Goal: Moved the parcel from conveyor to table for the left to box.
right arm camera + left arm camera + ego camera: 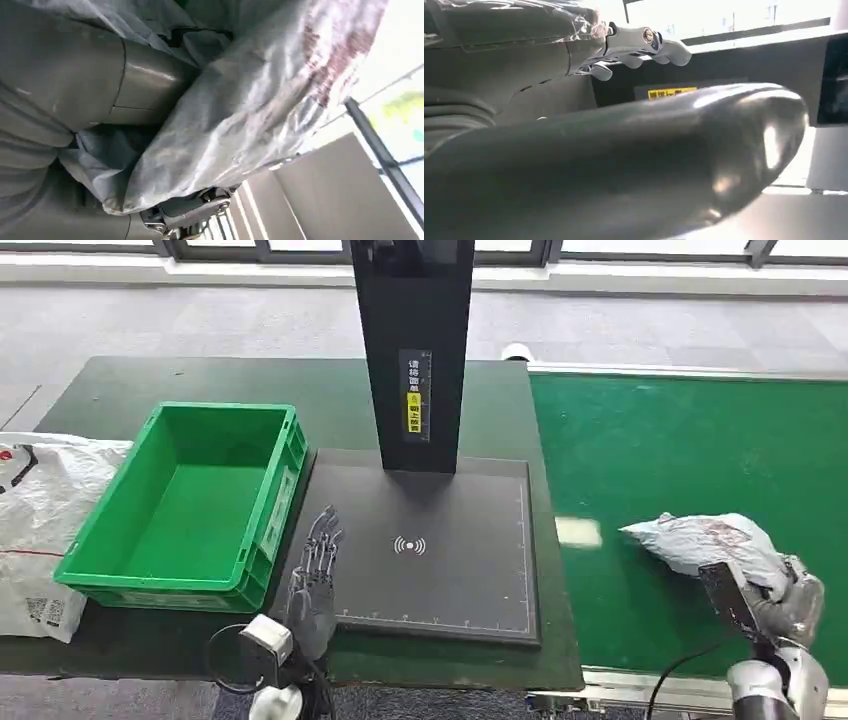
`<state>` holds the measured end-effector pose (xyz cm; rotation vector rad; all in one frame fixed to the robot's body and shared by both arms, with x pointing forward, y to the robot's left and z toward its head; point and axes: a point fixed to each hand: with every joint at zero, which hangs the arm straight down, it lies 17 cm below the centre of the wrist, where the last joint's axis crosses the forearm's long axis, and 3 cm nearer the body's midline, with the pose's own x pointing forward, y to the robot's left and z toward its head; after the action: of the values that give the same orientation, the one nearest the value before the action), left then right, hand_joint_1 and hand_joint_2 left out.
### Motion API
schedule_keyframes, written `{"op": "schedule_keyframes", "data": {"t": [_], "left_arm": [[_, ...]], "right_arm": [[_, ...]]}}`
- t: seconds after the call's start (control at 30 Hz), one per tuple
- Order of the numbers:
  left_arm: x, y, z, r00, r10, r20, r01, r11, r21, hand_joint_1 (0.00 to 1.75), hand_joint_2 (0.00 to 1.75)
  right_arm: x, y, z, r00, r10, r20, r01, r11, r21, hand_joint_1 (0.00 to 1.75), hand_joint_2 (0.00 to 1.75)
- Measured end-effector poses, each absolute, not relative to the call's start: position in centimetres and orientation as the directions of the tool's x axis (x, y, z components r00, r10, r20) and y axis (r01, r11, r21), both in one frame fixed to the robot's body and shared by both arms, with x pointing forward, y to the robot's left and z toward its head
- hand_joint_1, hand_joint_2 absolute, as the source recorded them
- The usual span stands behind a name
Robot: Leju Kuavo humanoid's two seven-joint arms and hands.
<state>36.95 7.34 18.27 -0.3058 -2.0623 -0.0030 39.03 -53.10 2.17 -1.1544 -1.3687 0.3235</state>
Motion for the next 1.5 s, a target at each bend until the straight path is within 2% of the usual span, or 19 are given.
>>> {"op": "schedule_keyframes", "data": {"t": [0.17, 0.33, 0.57, 0.73, 1.1, 1.27, 1.5], "left_arm": [[37.3, 9.1, 18.4, -0.471, 0.212, 0.857, 0.144, 0.976, -0.162, 0.00, 0.00], [37.6, 9.9, 18.4, -0.487, 0.136, 0.863, 0.071, 0.991, -0.116, 0.00, 0.00], [38.8, 9.7, 18.7, -0.484, 0.176, 0.857, 0.088, 0.984, -0.152, 0.00, 0.00], [39.4, 9.4, 18.6, -0.480, 0.171, 0.861, 0.090, 0.985, -0.145, 0.00, 0.00], [39.7, 9.1, 18.0, -0.467, 0.160, 0.870, 0.091, 0.987, -0.132, 0.00, 0.00], [40.3, 8.9, 17.7, -0.455, 0.148, 0.878, 0.081, 0.989, -0.125, 0.00, 0.00], [41.3, 8.4, 18.4, -0.457, 0.195, 0.868, 0.114, 0.980, -0.160, 0.00, 0.00]], "right_arm": [[40.7, -46.5, 8.1, 0.017, 0.778, 0.628, 0.540, 0.522, -0.660, 1.75, 1.75], [44.0, -36.8, 13.4, -0.200, 0.811, 0.551, 0.532, 0.562, -0.633, 1.75, 1.75], [47.5, -28.0, 19.9, -0.387, 0.770, 0.508, 0.518, 0.637, -0.571, 1.75, 1.75], [49.2, -25.0, 21.5, -0.430, 0.775, 0.463, 0.509, 0.632, -0.584, 1.75, 1.75], [51.1, -22.8, 20.5, -0.431, 0.768, 0.473, 0.463, 0.638, -0.615, 1.75, 1.75], [52.3, -19.4, 18.8, -0.455, 0.763, 0.460, 0.386, 0.634, -0.670, 1.75, 1.75], [51.7, -13.0, 16.0, -0.473, 0.662, 0.581, 0.242, 0.732, -0.637, 1.75, 1.75]]}}
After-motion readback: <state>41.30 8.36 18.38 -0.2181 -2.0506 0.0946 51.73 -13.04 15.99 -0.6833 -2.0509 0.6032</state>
